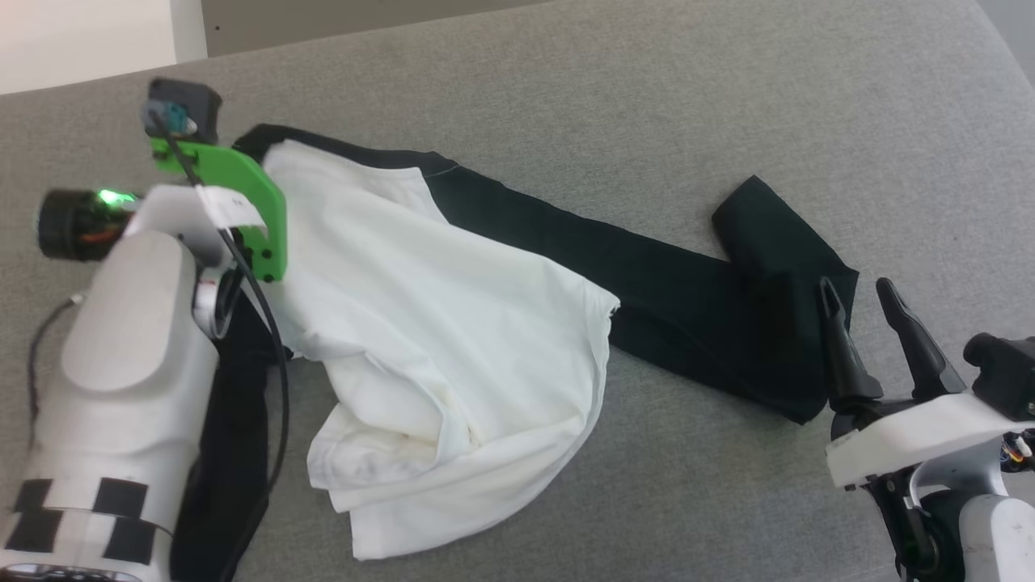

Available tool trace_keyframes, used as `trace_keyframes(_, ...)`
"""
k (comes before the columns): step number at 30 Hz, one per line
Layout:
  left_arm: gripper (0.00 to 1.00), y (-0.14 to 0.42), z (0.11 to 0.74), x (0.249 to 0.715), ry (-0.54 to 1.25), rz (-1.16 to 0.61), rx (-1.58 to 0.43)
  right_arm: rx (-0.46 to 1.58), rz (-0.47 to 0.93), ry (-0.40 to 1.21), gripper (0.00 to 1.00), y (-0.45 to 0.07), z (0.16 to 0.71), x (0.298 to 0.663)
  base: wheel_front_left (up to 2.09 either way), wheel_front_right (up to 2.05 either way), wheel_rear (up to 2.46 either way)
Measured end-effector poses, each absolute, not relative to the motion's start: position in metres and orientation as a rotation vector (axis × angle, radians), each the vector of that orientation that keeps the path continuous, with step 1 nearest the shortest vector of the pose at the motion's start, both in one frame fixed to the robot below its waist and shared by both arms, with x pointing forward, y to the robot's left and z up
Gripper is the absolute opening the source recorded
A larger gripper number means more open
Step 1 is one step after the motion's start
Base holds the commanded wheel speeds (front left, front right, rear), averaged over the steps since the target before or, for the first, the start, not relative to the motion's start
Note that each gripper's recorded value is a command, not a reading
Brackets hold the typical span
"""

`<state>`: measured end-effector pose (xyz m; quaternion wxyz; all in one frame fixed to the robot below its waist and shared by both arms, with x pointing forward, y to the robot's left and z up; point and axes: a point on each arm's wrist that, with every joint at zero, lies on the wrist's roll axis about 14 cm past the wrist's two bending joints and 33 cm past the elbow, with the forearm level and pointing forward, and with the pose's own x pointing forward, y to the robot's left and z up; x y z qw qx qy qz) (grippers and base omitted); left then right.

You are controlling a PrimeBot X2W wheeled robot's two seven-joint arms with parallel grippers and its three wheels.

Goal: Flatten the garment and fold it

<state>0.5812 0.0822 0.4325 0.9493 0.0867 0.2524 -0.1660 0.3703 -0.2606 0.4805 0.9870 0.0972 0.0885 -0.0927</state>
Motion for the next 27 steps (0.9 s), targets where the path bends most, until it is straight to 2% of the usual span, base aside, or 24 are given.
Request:
trace_keyframes(3, 1.00, 0.082, 0.428, 0.577, 0.488, -0.315, 0.117, 0.184, -0.167, 0.175, 1.00, -0.256, 0.482, 0.375, 0.00, 0.00, 0.00)
trace_keyframes(11, 1.00, 0.097, 0.464, 0.547, 0.153, -0.213, -0.127, 0.098, -0.052, 0.141, 1.00, -0.225, 0.505, 0.408, 0.00, 0.00, 0.00)
trace_keyframes(16, 1.00, 0.122, 0.485, 0.515, 0.001, -0.146, -0.223, 0.029, 0.063, 0.191, 1.00, -0.189, 0.505, 0.438, 0.00, 0.00, 0.00)
trace_keyframes(22, 1.00, 0.153, 0.512, 0.486, -0.108, -0.059, -0.267, -0.046, 0.160, 0.384, 1.00, -0.165, 0.470, 0.470, 0.00, 0.00, 0.00)
trace_keyframes(27, 1.00, 0.172, 0.518, 0.470, -0.143, -0.002, -0.263, -0.116, 0.211, 0.608, 1.00, -0.159, 0.425, 0.477, 0.00, 0.00, 0.00)
